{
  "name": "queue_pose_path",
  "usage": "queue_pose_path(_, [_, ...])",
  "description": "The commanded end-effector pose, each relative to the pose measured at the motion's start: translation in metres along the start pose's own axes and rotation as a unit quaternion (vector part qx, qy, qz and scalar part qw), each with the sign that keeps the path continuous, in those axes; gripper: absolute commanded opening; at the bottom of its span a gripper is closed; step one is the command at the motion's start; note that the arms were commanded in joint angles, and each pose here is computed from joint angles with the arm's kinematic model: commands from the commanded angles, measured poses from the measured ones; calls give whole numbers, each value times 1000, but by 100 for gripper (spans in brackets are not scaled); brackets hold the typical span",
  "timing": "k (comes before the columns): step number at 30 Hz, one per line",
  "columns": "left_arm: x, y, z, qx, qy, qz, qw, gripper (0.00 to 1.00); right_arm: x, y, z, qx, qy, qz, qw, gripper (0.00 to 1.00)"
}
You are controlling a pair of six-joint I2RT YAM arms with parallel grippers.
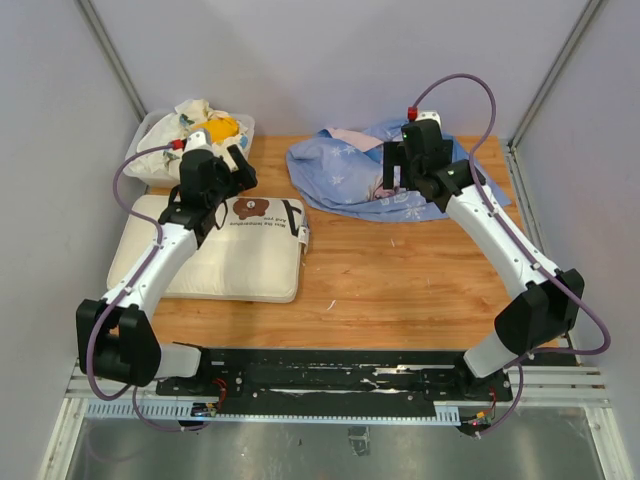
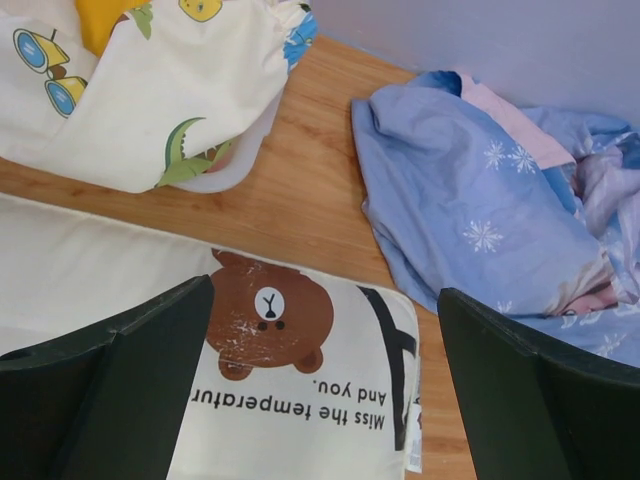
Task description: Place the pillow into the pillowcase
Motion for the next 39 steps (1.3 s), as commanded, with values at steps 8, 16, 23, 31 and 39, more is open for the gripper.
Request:
queue_pose_path(8, [-7, -13, 9, -12, -13, -41, 999, 99, -6, 1, 9, -30, -44, 15, 998, 98])
queue_pose_path(16, [9, -19, -17, -2, 41, -47, 998, 99, 31, 3, -11, -43, 3, 60, 997, 94])
queue_pose_path(23, [21, -13, -30, -1, 64, -6, 998, 99, 66, 48, -19, -90, 44, 144, 984, 78])
queue_pose_path(31, [22, -8, -32, 4, 82, 21, 996, 99, 118, 126, -18, -141, 57, 214, 965, 77])
queue_pose_path(39, [14, -4, -36, -2, 92, 23, 995, 99, 158, 172, -26, -174, 52, 241, 953, 79])
Point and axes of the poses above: each gripper's point midway between its finger pads, its own x axis out along the fingers, its own y axis along the line the jaws close on, z = x × y, the point moved 7 cm from there along -x, back along the fingers, and after that the axes turned 9 degrees about -x, right-handed, at the moved point
